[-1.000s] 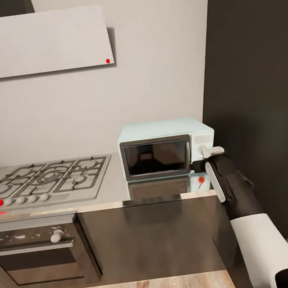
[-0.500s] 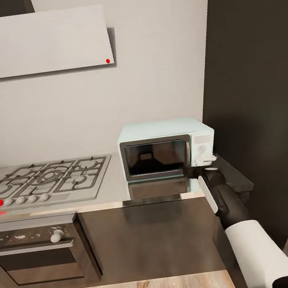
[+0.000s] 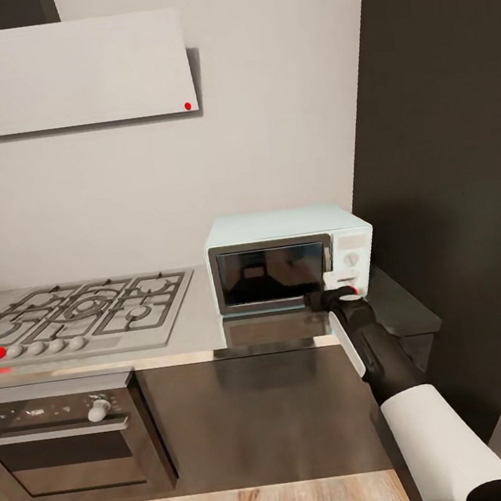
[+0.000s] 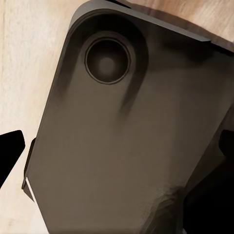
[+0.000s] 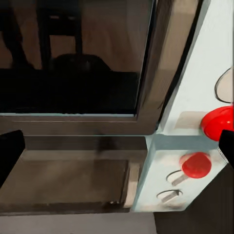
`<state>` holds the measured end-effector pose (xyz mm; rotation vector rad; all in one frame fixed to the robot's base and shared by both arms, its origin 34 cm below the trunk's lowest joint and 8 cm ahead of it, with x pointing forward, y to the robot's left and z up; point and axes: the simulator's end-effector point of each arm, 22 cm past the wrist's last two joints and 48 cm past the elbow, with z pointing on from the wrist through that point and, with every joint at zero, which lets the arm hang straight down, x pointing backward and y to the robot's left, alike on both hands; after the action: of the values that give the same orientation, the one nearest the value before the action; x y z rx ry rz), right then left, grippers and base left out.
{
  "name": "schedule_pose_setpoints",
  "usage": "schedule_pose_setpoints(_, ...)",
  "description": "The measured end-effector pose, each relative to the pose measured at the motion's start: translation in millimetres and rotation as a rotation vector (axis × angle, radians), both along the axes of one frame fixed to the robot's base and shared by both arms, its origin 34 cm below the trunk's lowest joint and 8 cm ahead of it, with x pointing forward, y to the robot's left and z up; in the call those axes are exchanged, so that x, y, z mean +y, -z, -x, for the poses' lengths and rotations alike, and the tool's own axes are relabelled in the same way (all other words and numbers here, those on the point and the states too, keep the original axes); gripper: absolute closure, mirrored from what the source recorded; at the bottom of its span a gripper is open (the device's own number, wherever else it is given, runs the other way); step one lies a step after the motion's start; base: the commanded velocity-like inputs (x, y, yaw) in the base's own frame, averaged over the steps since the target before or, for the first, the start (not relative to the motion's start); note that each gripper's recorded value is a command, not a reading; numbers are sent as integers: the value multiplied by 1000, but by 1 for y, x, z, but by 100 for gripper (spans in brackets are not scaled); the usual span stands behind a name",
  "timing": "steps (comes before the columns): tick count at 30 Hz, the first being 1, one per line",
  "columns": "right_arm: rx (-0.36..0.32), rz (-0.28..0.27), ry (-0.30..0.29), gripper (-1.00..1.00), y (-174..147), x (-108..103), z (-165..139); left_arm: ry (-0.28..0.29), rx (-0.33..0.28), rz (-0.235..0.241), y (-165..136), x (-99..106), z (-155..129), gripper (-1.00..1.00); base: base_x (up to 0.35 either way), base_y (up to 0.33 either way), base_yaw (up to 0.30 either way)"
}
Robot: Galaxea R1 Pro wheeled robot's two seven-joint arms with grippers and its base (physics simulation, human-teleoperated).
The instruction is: In the kitchen, take the popcorn bag from the countertop, put it into the microwave, and heat it until the popcorn is cooked so the cooked popcorn ends up inside the bag.
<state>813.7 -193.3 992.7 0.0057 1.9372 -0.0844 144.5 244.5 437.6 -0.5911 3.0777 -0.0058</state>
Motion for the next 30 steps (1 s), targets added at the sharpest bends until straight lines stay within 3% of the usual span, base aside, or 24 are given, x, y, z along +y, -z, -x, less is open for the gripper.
schedule_pose_setpoints(3, -16, 0, 2, -100, -7, -1, 0, 0, 0, 0, 0, 0, 0, -100, 0, 0, 0)
schedule_pose_setpoints(8, -93, -12, 6, -100, -47, -6, 3, -1, 0, 0, 0, 0, 0, -100, 0, 0, 0)
schedule_pose_setpoints(23, -104, -42, -36, -100, -51, 0, 2, 0, 0, 0, 0, 0, 0, -100, 0, 0, 0)
schedule_pose_setpoints(27, -98, -76, -24, -100, -48, -20, 1, 0, 0, 0, 0, 0, 0, -100, 0, 0, 0)
schedule_pose_setpoints(30, -99, -65, -8, -100, -48, -40, 0, 0, 0, 0, 0, 0, 0, -100, 0, 0, 0)
